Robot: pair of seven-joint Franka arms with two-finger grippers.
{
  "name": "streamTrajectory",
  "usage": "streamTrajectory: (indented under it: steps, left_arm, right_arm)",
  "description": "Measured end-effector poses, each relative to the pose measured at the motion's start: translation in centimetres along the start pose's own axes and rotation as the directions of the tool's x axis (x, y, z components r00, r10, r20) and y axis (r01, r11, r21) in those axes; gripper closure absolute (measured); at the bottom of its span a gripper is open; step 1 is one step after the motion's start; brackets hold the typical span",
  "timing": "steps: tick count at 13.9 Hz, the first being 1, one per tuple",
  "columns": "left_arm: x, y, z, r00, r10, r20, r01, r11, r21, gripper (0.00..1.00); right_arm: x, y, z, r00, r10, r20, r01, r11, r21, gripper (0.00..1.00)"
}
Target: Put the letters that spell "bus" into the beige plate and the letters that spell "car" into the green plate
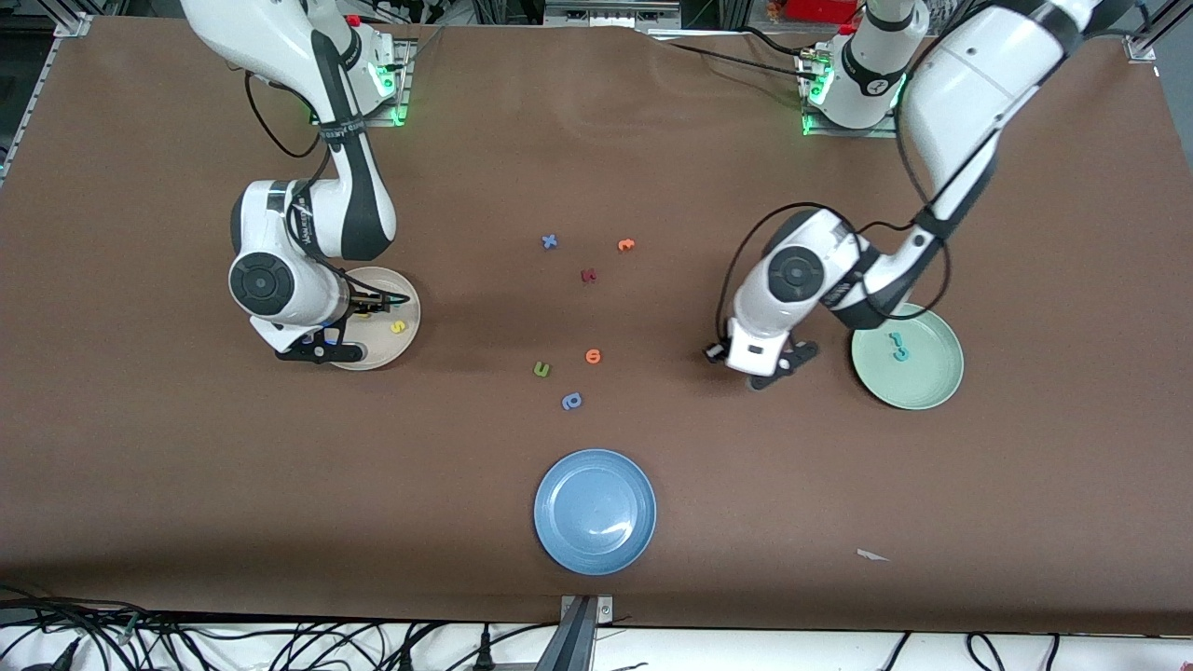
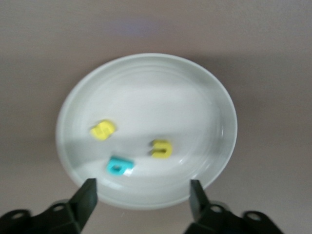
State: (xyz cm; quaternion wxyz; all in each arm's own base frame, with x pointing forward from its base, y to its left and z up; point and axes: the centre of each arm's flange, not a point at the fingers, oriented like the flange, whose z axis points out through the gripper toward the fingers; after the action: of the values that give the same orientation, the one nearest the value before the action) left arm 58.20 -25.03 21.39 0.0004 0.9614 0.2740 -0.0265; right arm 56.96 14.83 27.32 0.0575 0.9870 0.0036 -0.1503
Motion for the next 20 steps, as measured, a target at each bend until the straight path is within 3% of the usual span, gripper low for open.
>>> streamTrajectory:
  steps: [1,4,5,8,11,15,17,20]
  left_arm:
    - [1.8,-1.6,-0.9,1.0,0.016,-0.002,-0.016,1.0,0.025,0.69]
    - [6.7,-7.0,-3.3,0.996,0.085,0.038,-0.087,0.994,0.073,0.69]
    - [8.2,-8.9,-4.0,0.992,0.111,0.063,-0.116,0.99,0.077,0.69]
    - [12.0,-14.4,-5.3,0.976,0.185,0.117,-0.193,0.979,0.065,0.69]
    - [13.8,-17.7,-4.1,0.957,0.249,0.15,-0.26,0.964,0.061,0.69]
    - [14.7,-19.3,-2.9,0.944,0.28,0.176,-0.292,0.955,0.045,0.69]
    - [14.6,-19.2,-2.7,0.942,0.284,0.18,-0.296,0.954,0.043,0.56]
    - [14.8,-19.2,-2.9,0.944,0.282,0.174,-0.293,0.955,0.041,0.27]
  right_arm:
    - [-0.1,-0.6,-2.5,1.0,-0.013,0.02,0.013,1.0,0.007,0.0]
    - [-1.7,-1.6,-11.0,0.994,-0.051,0.1,0.048,0.999,0.025,0.0]
    - [-2.2,-1.6,-13.7,0.993,-0.059,0.101,0.057,0.998,0.028,0.0]
    - [-2.7,-0.7,-20.6,0.999,-0.052,-0.01,0.052,0.998,0.037,0.0]
    - [-2.3,1.3,-23.8,0.995,-0.022,-0.099,0.027,0.998,0.055,0.0]
    - [-1.5,7.8,-26.2,0.982,0.043,-0.184,-0.015,0.989,0.15,0.0]
    - [-1.6,10.6,-27.2,0.975,0.056,-0.215,-0.015,0.982,0.187,0.0]
    - [-2.7,13.1,-28.9,0.964,0.052,-0.259,-0.018,0.991,0.131,0.0]
